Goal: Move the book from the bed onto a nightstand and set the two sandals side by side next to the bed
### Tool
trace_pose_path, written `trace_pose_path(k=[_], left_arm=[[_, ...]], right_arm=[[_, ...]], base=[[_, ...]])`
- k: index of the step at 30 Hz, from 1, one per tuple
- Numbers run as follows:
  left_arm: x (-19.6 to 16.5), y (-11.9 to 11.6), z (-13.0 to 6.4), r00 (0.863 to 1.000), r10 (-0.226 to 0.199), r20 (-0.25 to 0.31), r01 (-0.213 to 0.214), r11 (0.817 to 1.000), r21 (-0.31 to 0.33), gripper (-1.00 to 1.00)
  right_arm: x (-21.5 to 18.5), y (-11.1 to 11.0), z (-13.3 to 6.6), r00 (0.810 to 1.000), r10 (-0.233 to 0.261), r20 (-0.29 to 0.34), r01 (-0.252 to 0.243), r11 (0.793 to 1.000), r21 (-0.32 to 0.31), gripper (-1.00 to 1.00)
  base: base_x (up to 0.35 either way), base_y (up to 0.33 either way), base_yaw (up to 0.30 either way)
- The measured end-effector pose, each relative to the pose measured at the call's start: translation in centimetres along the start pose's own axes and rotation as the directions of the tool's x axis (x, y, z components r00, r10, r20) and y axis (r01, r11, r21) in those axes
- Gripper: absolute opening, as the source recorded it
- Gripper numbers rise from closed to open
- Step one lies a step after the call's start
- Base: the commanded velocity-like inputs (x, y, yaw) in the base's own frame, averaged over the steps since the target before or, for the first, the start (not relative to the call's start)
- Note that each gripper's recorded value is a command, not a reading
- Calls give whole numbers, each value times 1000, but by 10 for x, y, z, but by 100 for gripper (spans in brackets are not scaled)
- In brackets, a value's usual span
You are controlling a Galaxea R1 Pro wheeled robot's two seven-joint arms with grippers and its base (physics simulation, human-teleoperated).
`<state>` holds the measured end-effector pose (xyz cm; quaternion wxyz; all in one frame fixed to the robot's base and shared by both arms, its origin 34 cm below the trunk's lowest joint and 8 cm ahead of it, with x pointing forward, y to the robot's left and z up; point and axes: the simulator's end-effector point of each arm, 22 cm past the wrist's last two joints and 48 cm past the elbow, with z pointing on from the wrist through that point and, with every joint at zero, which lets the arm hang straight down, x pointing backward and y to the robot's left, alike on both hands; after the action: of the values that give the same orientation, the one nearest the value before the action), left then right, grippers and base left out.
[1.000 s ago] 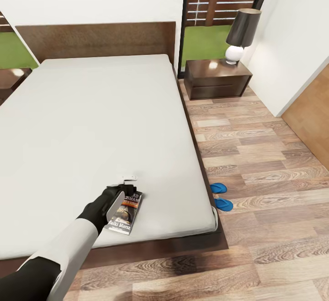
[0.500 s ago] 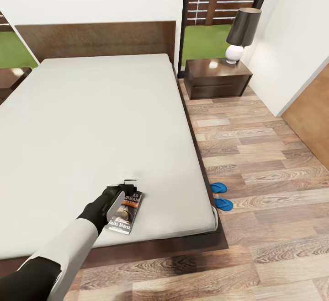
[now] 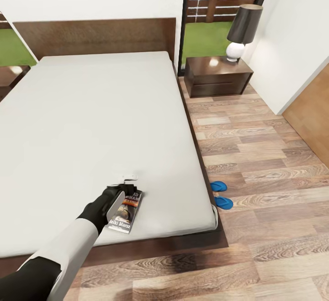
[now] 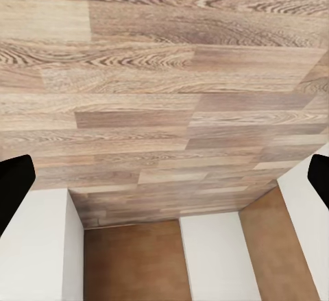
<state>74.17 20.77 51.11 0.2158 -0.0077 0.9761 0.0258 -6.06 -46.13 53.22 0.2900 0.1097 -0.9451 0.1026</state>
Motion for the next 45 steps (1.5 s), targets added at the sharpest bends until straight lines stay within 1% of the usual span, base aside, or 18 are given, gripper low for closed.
trace_pose_path(k=[14,23,45], left_arm=[[-2,-1,0,1000,-1,9,1,1000,2,100],[-2,-1,0,1000,-2,11,2,1000,2,100],[3,-1,4,1000,-2,3,2,1000,1,100]], right_arm=[[0,-1,0,1000,-2,-1,2,1000,2,100],[0,-1,0,1000,-25,-1,25,1000,3,100],[4,1,0,999,-34,-10,34,999,0,100]], base=[[0,0,0],[0,0,0],[0,0,0]])
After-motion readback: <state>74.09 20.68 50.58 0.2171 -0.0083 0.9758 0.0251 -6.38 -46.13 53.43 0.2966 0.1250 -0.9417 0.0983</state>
